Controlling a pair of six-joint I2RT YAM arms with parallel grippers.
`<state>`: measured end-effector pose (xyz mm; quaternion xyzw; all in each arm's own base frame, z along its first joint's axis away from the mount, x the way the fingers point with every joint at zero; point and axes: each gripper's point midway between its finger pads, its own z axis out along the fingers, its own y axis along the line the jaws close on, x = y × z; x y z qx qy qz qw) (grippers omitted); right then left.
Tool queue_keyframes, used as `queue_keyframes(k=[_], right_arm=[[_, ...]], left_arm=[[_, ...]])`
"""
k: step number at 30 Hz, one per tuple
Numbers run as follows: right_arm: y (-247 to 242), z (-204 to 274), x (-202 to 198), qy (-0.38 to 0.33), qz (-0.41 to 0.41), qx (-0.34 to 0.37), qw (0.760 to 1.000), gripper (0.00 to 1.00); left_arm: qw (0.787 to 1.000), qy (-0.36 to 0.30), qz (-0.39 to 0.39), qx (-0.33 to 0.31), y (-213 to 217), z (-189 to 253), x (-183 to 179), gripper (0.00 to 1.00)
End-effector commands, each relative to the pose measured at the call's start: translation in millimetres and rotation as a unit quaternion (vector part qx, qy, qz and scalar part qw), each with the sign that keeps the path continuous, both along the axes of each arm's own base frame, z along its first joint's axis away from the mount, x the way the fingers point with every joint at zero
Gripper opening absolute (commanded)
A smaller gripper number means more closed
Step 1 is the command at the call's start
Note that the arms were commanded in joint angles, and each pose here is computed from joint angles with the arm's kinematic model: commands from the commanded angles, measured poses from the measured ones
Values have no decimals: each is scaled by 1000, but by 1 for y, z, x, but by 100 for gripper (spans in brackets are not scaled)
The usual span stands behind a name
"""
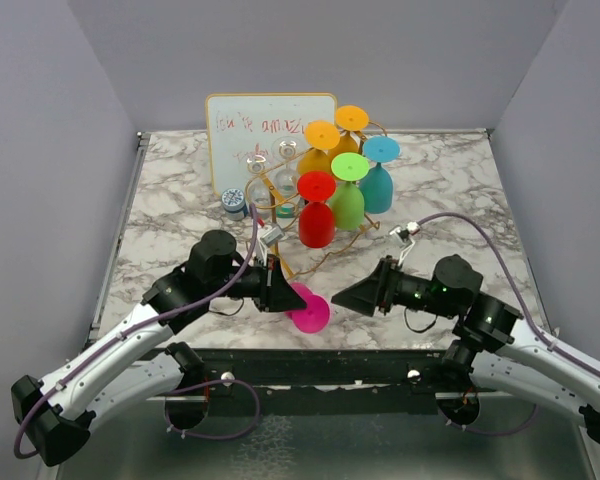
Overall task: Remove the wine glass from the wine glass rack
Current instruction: Place the wine glass at the center of the board.
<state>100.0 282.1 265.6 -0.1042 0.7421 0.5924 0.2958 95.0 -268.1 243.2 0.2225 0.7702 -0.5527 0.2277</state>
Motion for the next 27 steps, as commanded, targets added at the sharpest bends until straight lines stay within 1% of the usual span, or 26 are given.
queue_keyframes(k=[1, 4, 9, 13, 15, 18, 19, 21, 23, 27], right_arm=[[-34, 9, 28, 2, -130, -18, 991, 80], [-48, 7, 34, -8, -162, -48, 986, 84], [-42, -12, 36, 16, -150, -110, 982, 87], [-38, -19, 43, 35, -147, -126, 980, 88], [-41, -28, 53, 60, -146, -127, 979, 88], [-50, -39, 71, 105, -114, -84, 984, 89], [-55, -40, 77, 107, -102, -65, 987, 89], [-55, -32, 79, 75, -56, -26, 995, 89], [-51, -23, 73, 48, -2, 1, 999, 90], [-45, -15, 64, 4, 51, 35, 998, 91]], left_arm=[[999, -35, -39, 1, 7, 4, -14, 0], [996, -59, -59, -12, 9, 11, -21, 0], [991, -100, -84, -42, 8, 29, -26, 0], [985, -131, -99, -56, 8, 35, -28, 0], [983, -147, -97, -53, 10, 30, -28, 0], [982, -158, -95, -50, 11, 26, -26, 0], [981, -162, -96, -50, 11, 26, -26, 0], [978, -179, -92, -48, 11, 26, -23, 0], [973, -197, -101, -65, 10, 30, -24, 0], [963, -217, -124, -101, 6, 37, -31, 0]])
